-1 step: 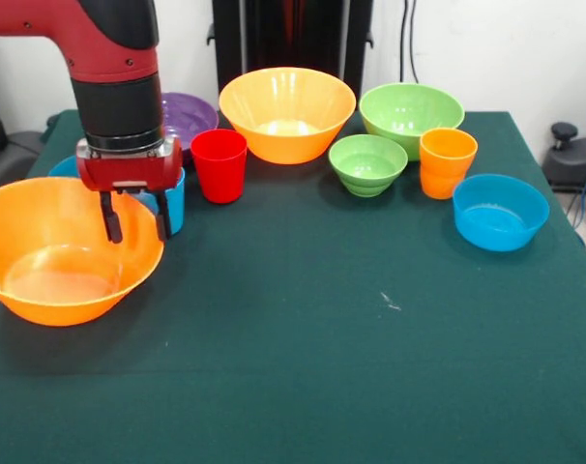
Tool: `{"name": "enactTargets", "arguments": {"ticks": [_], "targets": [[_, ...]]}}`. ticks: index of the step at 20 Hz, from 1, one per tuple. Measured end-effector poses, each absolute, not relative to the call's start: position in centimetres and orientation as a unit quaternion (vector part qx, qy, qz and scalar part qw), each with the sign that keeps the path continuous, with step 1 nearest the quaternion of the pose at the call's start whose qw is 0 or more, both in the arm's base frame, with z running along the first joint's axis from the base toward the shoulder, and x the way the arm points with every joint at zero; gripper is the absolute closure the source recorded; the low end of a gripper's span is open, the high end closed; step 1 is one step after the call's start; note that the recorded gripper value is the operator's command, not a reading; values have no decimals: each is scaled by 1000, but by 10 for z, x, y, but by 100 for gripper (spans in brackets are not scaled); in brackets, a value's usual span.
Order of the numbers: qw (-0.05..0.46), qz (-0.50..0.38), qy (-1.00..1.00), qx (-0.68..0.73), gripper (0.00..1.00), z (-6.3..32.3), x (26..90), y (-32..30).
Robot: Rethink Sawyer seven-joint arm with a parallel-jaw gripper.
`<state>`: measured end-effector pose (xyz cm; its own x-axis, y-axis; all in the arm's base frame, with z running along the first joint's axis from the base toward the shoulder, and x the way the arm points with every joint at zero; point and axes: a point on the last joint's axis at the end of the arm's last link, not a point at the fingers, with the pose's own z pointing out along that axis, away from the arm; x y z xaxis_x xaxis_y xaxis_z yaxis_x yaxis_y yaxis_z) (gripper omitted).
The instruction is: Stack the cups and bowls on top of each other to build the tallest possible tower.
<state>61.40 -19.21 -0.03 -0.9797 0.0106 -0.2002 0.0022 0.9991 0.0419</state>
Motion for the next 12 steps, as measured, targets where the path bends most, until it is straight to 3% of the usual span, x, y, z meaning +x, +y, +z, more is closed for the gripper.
{"name": "enactTargets", "arguments": {"ticks": [12], "targets": [[107, 12, 994, 0, 0, 9, 618, -195]]}}
